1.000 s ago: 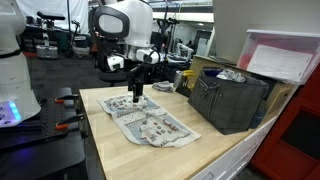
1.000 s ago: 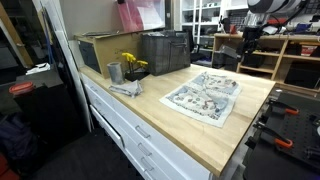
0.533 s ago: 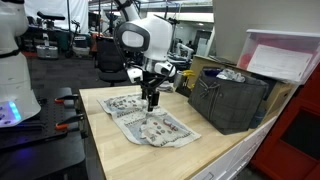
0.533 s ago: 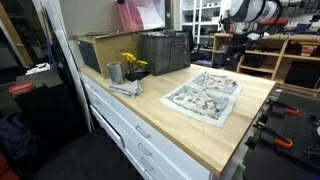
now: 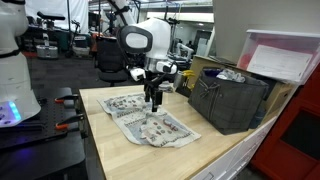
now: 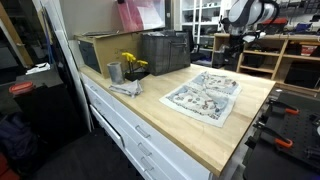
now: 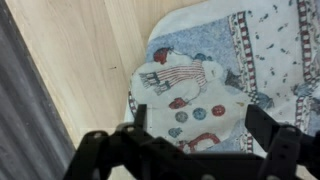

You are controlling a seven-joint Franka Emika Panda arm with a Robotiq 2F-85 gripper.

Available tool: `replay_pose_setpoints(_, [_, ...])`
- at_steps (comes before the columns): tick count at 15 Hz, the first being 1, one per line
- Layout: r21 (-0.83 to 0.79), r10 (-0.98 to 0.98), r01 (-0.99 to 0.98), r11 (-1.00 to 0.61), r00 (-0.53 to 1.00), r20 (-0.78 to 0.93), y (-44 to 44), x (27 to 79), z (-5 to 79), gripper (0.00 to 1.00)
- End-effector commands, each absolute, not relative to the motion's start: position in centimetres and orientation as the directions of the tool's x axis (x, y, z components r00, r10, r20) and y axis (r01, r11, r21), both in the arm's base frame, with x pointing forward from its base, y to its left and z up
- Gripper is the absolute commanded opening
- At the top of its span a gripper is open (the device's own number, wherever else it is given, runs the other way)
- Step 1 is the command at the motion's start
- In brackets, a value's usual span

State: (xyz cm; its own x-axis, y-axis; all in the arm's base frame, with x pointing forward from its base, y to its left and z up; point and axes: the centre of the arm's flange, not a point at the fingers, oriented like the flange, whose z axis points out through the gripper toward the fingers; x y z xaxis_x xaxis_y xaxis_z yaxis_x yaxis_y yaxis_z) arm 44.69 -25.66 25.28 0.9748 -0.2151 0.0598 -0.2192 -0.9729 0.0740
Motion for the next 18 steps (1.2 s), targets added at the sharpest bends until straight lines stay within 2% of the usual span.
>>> replay_pose_setpoints(1, [0.203,-0.341,-0.352,-0.914,0.936,0.088,-25.0,46.6,23.2,1.00])
replay_pose_setpoints(3, [0.248,-0.425,-0.433,-0.867,0.901,0.087,-25.7,47.0,21.4,1.00])
replay_pose_setpoints(8, [0.242,-0.581,-0.569,-0.786,0.814,0.027,-29.0,48.8,17.6,1.00])
replay_pose_setpoints(18, [0.150,-0.687,-0.675,-0.722,0.726,-0.040,-38.0,54.5,15.5,1.00])
